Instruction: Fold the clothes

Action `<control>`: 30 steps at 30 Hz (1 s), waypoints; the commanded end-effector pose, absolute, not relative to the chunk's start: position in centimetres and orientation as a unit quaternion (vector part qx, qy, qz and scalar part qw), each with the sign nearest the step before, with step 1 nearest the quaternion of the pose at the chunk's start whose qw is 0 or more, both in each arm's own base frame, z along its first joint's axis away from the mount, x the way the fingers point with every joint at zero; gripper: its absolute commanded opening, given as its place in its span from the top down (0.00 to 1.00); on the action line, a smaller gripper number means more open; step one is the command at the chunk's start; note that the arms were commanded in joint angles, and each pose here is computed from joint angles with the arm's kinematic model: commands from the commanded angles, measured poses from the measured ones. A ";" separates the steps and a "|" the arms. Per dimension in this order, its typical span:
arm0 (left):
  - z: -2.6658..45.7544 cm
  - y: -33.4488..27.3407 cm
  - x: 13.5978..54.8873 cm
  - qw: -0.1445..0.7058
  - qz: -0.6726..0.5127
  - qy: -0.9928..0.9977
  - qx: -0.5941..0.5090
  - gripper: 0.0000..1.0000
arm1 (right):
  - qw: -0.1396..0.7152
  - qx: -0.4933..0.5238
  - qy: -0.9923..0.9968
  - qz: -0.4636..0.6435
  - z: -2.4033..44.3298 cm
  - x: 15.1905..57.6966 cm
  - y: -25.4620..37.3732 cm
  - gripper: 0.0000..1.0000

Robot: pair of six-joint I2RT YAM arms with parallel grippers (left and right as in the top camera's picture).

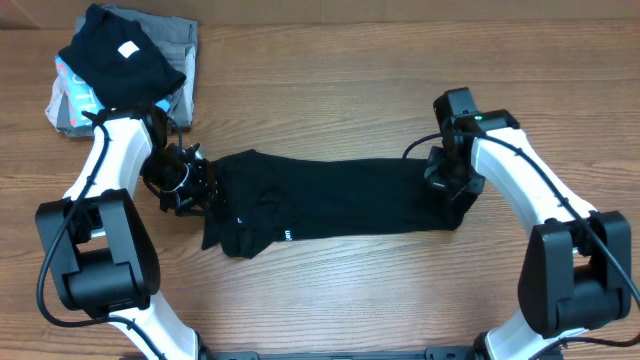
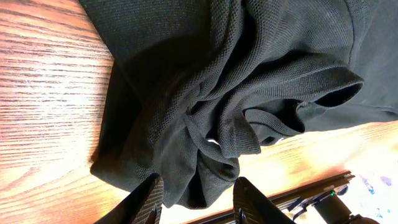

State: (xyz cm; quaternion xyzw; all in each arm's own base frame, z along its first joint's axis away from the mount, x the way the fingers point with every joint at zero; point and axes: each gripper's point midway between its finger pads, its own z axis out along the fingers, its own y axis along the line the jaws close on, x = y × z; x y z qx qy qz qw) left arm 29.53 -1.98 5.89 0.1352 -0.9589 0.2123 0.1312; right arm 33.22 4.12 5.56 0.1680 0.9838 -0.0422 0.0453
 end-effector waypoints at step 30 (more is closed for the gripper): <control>6.3 -2.6 29.5 0.123 0.226 -0.960 0.112 0.59 | 0.072 0.186 0.978 0.060 11.2 34.3 5.9 0.60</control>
